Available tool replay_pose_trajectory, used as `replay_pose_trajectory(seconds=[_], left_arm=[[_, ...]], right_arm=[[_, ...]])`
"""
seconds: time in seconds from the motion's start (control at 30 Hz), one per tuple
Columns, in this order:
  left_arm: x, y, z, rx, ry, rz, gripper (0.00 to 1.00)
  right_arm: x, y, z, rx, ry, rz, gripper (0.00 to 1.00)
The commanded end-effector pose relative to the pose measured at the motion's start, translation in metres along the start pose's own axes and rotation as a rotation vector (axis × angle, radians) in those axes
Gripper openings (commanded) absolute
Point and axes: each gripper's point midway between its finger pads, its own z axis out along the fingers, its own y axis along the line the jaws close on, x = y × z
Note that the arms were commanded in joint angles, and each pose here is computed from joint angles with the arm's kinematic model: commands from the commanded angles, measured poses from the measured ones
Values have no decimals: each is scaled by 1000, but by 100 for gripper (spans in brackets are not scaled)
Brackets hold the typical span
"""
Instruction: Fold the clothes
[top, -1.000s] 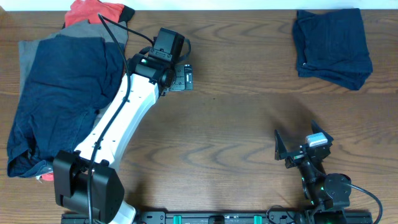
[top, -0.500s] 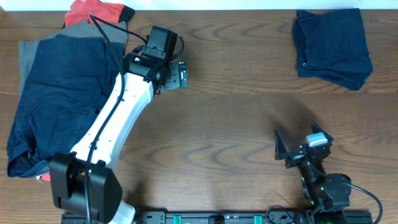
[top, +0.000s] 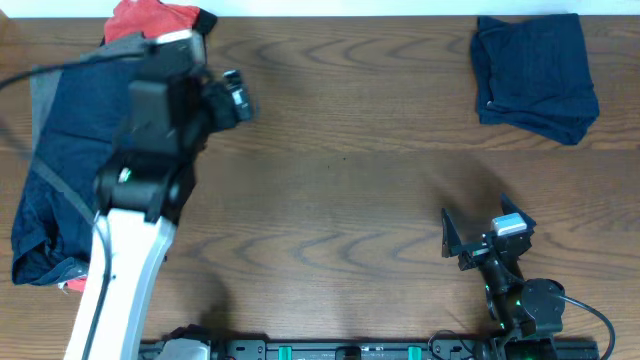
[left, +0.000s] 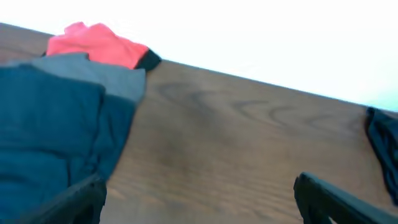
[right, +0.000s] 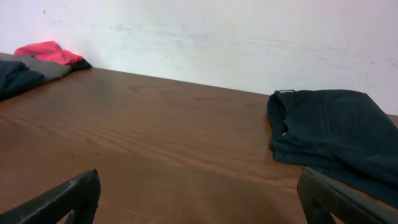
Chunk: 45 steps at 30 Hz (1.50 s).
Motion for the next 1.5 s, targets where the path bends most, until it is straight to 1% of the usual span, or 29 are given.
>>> replay_pose_trajectory(seconds=[0.0,0.1,0.27,0.4,0.67,1.1,1.47], left_arm=[[18,12,-8,69,-34,3,98],[23,21,-18,90,-157,13,98],[38,26,-39,129,-365,81,98],[57,36,-49,135,-446,82,98],[94,50,-60,128,-495,79,98],[121,57,-76,157,-620,85,98],[143,63,-66,158,-626,86,98]], right_arm=[[-1,1,0,-3,-4,-6,99],[-1,1,0,-3,-4,-6,99],[-1,1,0,-3,-4,-6,99],[-1,1,0,-3,-4,-6,99],[-1,1,0,-3,-4,-6,99],[-1,1,0,-3,-4,-6,99],[-1,1,0,-3,-4,-6,99]])
